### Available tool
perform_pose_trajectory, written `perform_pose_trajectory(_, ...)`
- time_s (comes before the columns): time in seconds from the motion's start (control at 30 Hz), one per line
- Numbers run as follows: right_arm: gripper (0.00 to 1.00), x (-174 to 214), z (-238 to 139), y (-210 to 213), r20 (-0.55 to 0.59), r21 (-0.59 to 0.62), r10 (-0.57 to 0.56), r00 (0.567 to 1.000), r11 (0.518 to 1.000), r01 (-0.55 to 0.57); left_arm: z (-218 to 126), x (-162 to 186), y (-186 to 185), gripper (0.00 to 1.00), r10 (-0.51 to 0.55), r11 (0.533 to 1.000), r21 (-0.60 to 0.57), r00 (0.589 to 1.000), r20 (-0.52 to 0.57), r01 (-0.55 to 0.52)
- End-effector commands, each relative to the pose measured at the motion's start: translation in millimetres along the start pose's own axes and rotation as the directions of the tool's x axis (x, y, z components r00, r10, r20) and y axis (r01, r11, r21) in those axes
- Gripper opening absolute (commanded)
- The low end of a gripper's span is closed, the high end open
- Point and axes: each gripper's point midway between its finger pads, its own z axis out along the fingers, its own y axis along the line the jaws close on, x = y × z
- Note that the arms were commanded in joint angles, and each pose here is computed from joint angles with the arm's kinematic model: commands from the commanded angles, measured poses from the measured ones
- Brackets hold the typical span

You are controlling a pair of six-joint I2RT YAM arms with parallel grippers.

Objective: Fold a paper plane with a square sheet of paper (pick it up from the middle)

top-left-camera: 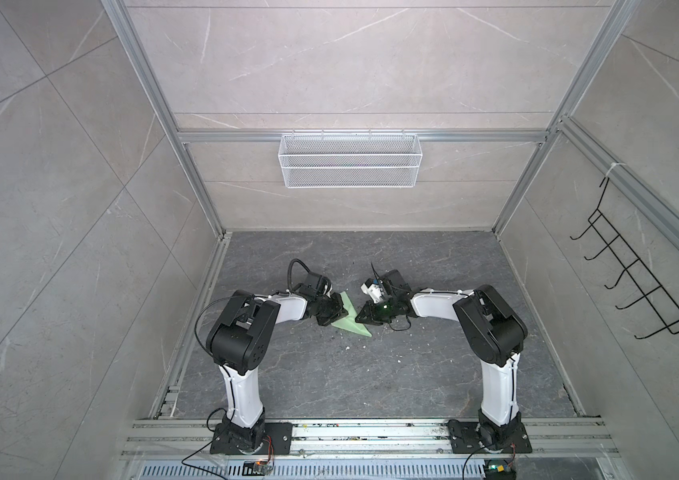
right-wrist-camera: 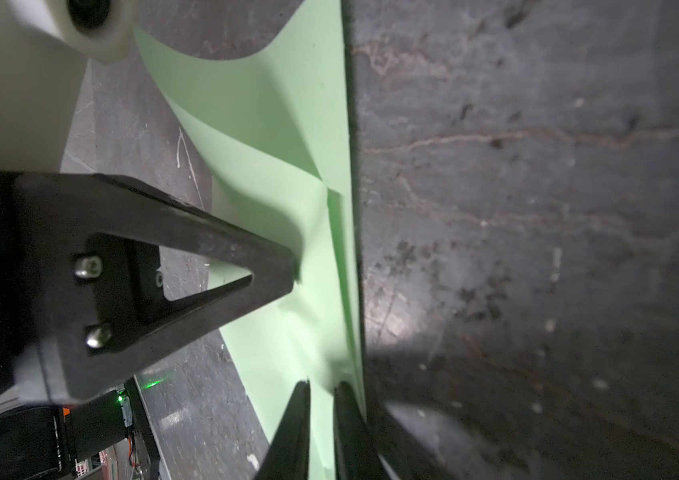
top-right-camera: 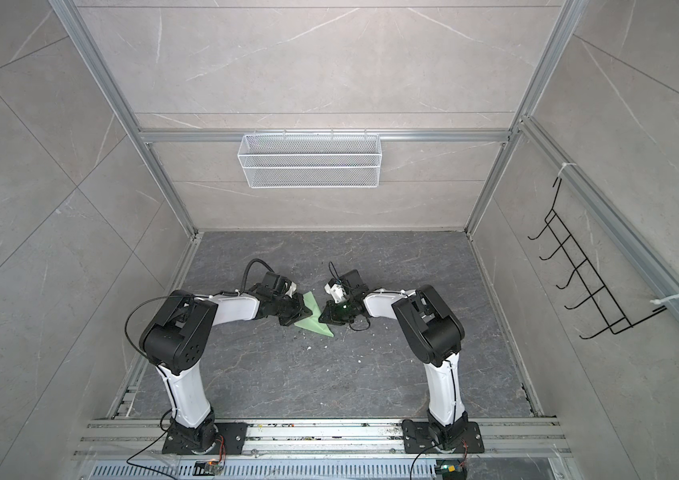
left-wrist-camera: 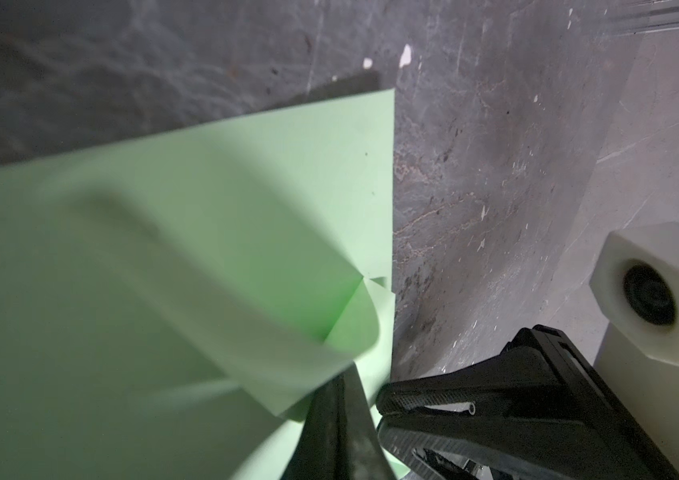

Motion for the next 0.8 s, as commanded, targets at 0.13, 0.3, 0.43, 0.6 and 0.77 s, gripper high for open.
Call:
perform_pose_trajectory(0.13,0.17,30,-11,3,-0.055,-0.010,0.031,0.998,0.999,-0.032,10,18,52,0.01,-0.084,0.979,-0.189,0.996,-0.030,0.077)
perform_pose_trajectory(0.3,0.15,7,-19,20,0.019,-0.043,-0.017,1.000,0.999,0.018,10,19,53,0.00,-0.083,0.979,-0.188,0.996,-0.029,0.076)
perform_pose_trajectory(0.43,0.12,-2,-6,20,0.008,-0.060,-0.002,1.000,0.998,0.002,10,19,53,0.00,-0.080,0.979,-0.189,0.996,-0.031,0.073)
perform_pose_trajectory(0.6,0.08,-2,11,13,-0.034,-0.052,0.030,0.999,0.998,-0.031,9,19,53,0.00,-0.083,0.979,-0.192,0.996,-0.030,0.076)
perform_pose_trajectory(0.77,0.07,11,13,2,-0.055,-0.022,0.058,0.997,0.998,-0.060,8,19,55,0.00,-0.087,0.975,-0.206,0.996,-0.026,0.080)
